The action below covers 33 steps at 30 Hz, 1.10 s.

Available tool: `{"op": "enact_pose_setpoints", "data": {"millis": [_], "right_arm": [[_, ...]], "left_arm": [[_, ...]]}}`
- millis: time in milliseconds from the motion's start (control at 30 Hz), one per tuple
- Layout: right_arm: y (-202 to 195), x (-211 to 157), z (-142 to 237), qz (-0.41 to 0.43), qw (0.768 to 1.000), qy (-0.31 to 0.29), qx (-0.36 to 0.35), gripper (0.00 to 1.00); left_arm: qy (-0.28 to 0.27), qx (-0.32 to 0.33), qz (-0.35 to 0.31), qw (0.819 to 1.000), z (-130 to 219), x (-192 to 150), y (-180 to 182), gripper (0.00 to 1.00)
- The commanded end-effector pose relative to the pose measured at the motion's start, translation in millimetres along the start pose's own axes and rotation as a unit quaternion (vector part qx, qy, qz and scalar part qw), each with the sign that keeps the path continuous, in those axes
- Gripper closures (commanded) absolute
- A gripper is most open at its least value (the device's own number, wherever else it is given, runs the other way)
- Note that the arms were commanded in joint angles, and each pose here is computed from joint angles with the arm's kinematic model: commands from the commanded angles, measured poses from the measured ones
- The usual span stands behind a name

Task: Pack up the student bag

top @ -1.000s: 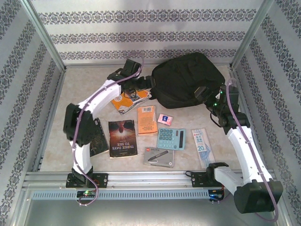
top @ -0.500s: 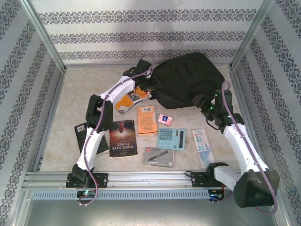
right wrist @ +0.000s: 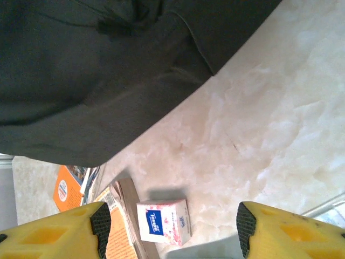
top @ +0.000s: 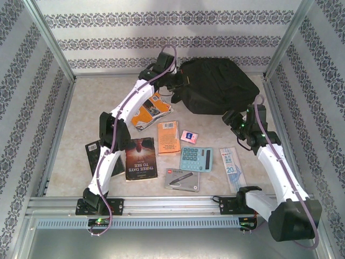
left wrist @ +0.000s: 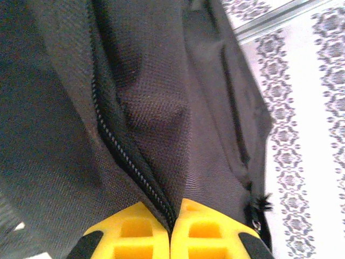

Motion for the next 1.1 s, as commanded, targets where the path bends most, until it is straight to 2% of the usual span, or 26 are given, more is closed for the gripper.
{"op": "enact_pose_setpoints", "data": {"millis": [0,200,300,433,600,700,867,1067], "right_arm": [[8.8,2.0,18.0,0.018,1.0,-0.021,0.004,0.35],[24.6,-5.8,15.1,0.04,0.998,0.038,0.028,0.35],[29.9,-13.3,8.1,0.049,0.996,0.064,0.026,0.41],[39.3,-23.6,-8.2,0.04,0.993,0.109,0.007,0.4],[43.5,-35.5,-35.9,-0.002,0.99,0.139,-0.012,0.38],[35.3,-44.1,-55.3,-0.062,0.986,0.155,-0.016,0.35],[31.0,-60.0,-66.1,-0.13,0.981,0.147,0.008,0.35],[12.3,-68.3,-64.0,-0.163,0.977,0.134,-0.012,0.39]], "left_arm": [[-0.019,-0.014,-0.012,1.0,41.3,9.9,-30.3,1.0],[0.034,0.017,-0.038,0.999,76.1,-11.2,-19.9,1.0],[0.037,0.052,-0.069,0.996,100.0,-26.0,-8.2,1.0],[0.045,0.051,-0.053,0.996,120.7,-49.2,18.1,1.0],[0.087,0.073,-0.035,0.993,115.1,-81.9,50.1,1.0],[0.099,0.085,-0.022,0.991,109.4,-96.8,62.3,1.0],[0.111,0.111,-0.003,0.988,108.8,-109.8,73.2,1.0],[0.123,0.127,0.003,0.984,115.4,-118.3,75.8,0.82]]}}
Point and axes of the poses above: each hand's point on the last joint's axis, 136 mm out from that joint toward the fingers, its own z axis back along the fingers, its own y axis along the line the jaws close on, x = y × z, the point moved 10 cm from there along z, back along the fingers, and after that the axes turned 9 degrees about -z, right-handed, at the moved point
